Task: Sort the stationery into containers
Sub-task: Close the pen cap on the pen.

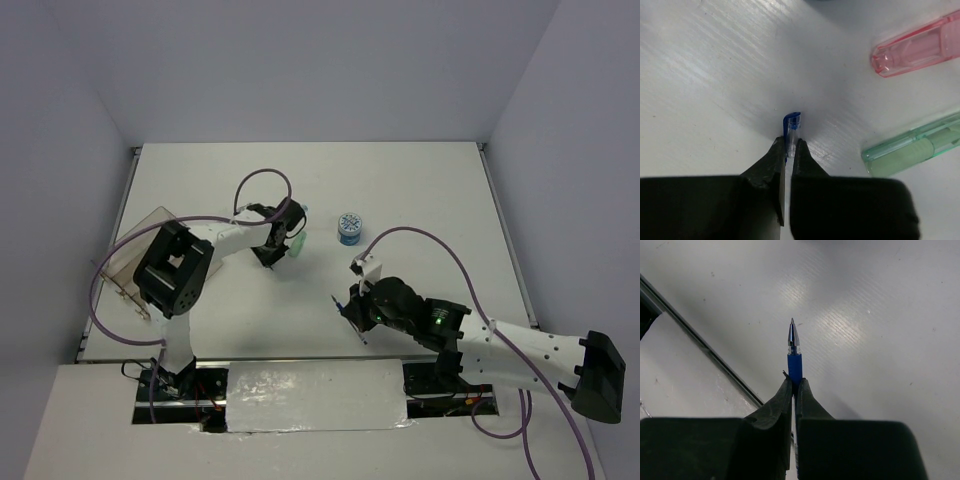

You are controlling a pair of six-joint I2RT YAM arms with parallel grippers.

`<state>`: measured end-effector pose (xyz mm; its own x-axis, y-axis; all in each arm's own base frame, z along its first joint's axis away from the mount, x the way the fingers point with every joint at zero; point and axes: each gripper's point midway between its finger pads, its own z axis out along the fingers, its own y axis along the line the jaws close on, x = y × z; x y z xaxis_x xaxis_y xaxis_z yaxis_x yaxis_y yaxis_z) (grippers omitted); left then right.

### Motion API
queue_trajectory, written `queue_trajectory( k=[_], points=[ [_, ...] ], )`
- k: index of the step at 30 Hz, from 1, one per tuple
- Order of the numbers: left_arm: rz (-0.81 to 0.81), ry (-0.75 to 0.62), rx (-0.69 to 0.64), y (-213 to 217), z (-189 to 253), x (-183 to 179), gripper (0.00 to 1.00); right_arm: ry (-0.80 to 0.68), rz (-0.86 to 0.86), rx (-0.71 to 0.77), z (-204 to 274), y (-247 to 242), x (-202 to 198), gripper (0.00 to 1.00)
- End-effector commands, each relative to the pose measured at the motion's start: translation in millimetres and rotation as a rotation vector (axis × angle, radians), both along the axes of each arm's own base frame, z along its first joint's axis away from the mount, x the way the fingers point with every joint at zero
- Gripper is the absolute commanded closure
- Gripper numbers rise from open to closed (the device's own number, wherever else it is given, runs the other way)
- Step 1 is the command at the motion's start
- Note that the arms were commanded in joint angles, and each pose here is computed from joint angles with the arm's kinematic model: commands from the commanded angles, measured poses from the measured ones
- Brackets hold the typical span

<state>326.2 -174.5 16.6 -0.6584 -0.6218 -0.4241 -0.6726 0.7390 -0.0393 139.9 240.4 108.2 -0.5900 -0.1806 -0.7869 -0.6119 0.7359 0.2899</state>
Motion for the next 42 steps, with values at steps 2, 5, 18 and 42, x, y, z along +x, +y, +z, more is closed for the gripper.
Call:
queue_trajectory(
  k=[2,5,18,42],
  points=[
    [0.007,0.114,0.03,15.9,-31.7,-29.6,1.0,-0.031,0.038,0.064,11.1,11.3,-0.4,1.0],
    [-0.012,0.099,0.01,15.6,-31.8,-32.3,1.0,-0.024,0.07,0.092,10.8,17.0,-5.2,1.0],
    [-0.392,-0.313,-0.265,-50.1,85.1,-51.7,1.0,0.12,-0.083,0.279,2.9,50.5,8.0,1.0],
    [-0.472,-0.621,-0.493,-75.8,174.1,-97.9,1.0,0.09,-0.085,0.588,73.6,96.0,11.0,1.0]
  ],
)
